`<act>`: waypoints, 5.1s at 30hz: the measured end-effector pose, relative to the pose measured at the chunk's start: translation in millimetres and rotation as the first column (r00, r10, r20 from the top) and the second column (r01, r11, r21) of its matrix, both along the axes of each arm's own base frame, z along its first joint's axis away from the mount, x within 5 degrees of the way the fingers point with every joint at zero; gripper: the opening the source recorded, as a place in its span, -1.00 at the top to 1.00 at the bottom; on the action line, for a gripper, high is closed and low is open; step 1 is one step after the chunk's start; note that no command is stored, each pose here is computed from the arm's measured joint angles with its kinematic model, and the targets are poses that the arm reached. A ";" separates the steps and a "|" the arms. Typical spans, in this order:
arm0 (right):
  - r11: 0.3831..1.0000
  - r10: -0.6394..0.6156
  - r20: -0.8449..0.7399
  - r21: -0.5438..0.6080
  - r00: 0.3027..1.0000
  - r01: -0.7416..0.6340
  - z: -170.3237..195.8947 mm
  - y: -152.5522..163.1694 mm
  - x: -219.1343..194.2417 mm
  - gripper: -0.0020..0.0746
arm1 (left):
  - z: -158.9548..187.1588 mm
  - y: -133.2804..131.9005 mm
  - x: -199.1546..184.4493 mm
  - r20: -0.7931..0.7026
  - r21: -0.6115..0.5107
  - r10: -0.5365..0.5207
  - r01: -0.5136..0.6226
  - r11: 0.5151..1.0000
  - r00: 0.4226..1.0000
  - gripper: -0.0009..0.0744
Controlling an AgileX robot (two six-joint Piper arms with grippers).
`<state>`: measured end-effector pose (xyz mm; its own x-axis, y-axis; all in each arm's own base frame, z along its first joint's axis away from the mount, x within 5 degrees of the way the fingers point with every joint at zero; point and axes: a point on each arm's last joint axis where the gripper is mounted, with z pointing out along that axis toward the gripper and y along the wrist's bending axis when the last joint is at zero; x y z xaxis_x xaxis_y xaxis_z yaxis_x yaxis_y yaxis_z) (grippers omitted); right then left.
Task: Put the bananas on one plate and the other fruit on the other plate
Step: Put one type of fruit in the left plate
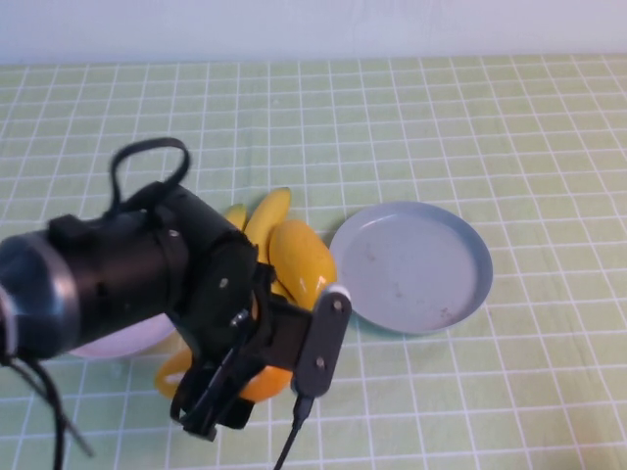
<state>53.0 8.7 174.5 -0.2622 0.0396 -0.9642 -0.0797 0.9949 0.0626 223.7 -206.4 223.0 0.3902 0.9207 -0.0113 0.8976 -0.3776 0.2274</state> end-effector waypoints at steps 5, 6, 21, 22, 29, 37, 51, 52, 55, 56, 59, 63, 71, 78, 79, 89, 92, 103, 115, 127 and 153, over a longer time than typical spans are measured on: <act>1.000 0.000 0.000 0.000 1.000 0.000 0.0 0.0 0.0 0.99 | 37.8 16.1 -1.7 0.027 -0.200 0.355 -0.343 0.918 0.934 -0.48; 1.000 0.000 0.000 0.000 1.000 0.000 0.0 0.0 0.0 0.99 | 45.1 22.7 1.6 0.018 -0.253 0.439 -0.420 0.871 0.898 -0.48; 1.000 0.000 0.000 0.000 1.000 0.000 0.0 0.0 0.0 0.99 | 39.0 130.7 75.8 -0.237 -0.417 0.954 -0.906 0.072 0.185 -0.48; 1.000 0.000 0.000 0.000 1.000 0.000 0.0 0.0 0.0 0.99 | 32.1 135.4 80.3 -0.240 -0.399 0.958 -0.916 0.048 0.155 -0.48; 1.000 0.000 0.000 0.000 1.000 0.000 0.0 0.0 0.0 0.99 | -10.4 148.0 110.1 -0.242 -0.274 0.970 -0.961 -0.032 0.037 -0.48; 1.000 0.000 0.000 0.000 1.000 0.000 0.0 0.0 0.0 0.99 | -15.0 142.8 146.2 -0.236 -0.232 0.972 -0.972 -0.038 0.018 -0.48; 1.000 0.000 0.000 0.000 1.000 0.000 0.0 0.0 0.0 0.99 | 8.5 144.8 168.6 -0.179 -0.190 0.982 -0.978 -0.091 -0.057 -0.80; 1.000 0.000 0.000 0.000 1.000 0.000 0.0 0.0 0.0 0.99 | 13.6 145.2 169.3 -0.177 -0.191 0.982 -0.976 -0.104 -0.070 -0.80; 1.000 0.000 0.000 0.000 1.000 0.000 0.0 0.0 0.0 0.99 | 31.1 144.0 169.5 -0.212 -0.184 0.966 -0.965 -0.188 -0.148 -0.80; 1.000 0.000 0.000 0.000 1.000 0.000 0.0 0.0 0.0 0.99 | 35.7 141.8 168.7 -0.244 -0.174 0.954 -0.960 -0.220 -0.174 -0.80; 1.000 0.000 0.000 0.000 1.000 0.000 0.0 0.0 0.0 0.99 | 42.4 127.5 165.0 -0.335 -0.135 0.920 -0.956 -0.259 -0.201 -0.80; 1.000 0.000 0.000 0.000 1.000 0.000 0.0 0.0 0.0 0.99 | 42.8 87.5 155.2 -0.375 -0.119 0.915 -0.971 -0.206 -0.148 -0.80; 1.000 0.000 0.000 0.000 1.000 0.000 0.0 0.0 0.0 0.99 | 44.5 -0.9 129.4 -0.474 -0.185 0.880 -0.974 -0.129 -0.027 -0.80; 1.000 0.000 0.000 0.000 1.000 0.000 0.0 0.0 0.0 0.99 | 17.1 -30.9 126.4 -0.479 -0.121 0.873 -0.979 -0.163 -0.086 -0.80; 1.000 0.000 0.000 0.000 1.000 0.000 0.0 0.0 0.0 0.99 | 15.7 -31.7 127.6 -0.479 -0.116 0.873 -0.979 -0.169 -0.094 -0.80; 1.000 0.000 0.000 0.000 1.000 0.000 0.0 0.0 0.0 0.99 | 6.9 -41.2 137.2 -0.452 -0.071 0.882 -0.980 -0.186 -0.135 -0.80; 1.000 0.000 0.000 0.000 1.000 0.000 0.0 0.0 0.0 0.99 | 3.8 -39.1 137.9 -0.425 -0.071 0.894 -0.979 -0.191 -0.144 -0.80; 1.000 0.000 0.000 0.000 1.000 0.000 0.0 0.0 0.0 0.99 | -12.1 -42.4 144.7 -0.412 -0.074 0.900 -0.979 -0.190 -0.143 -0.80; 1.000 0.000 0.000 0.000 1.000 0.000 0.0 0.0 0.0 0.99 | -16.2 -43.0 147.9 -0.403 -0.101 0.910 -0.983 -0.152 -0.099 -0.51; 1.000 0.000 0.000 0.000 1.000 0.000 0.0 0.0 0.0 0.99 | -4.4 -42.2 150.0 -0.340 -0.119 0.939 -0.993 0.007 0.047 -0.41; 1.000 0.000 0.000 0.000 1.000 0.000 0.0 0.0 0.0 0.99 | 135.0 55.5 82.7 -0.267 -0.319 0.963 -0.946 -0.058 0.031 -0.40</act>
<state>53.0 8.7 174.5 -0.2622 0.0396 -0.9642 -0.0797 0.9949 0.0626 306.4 -150.9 358.0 -0.8554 0.3196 -0.4076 0.3117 0.9461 0.0879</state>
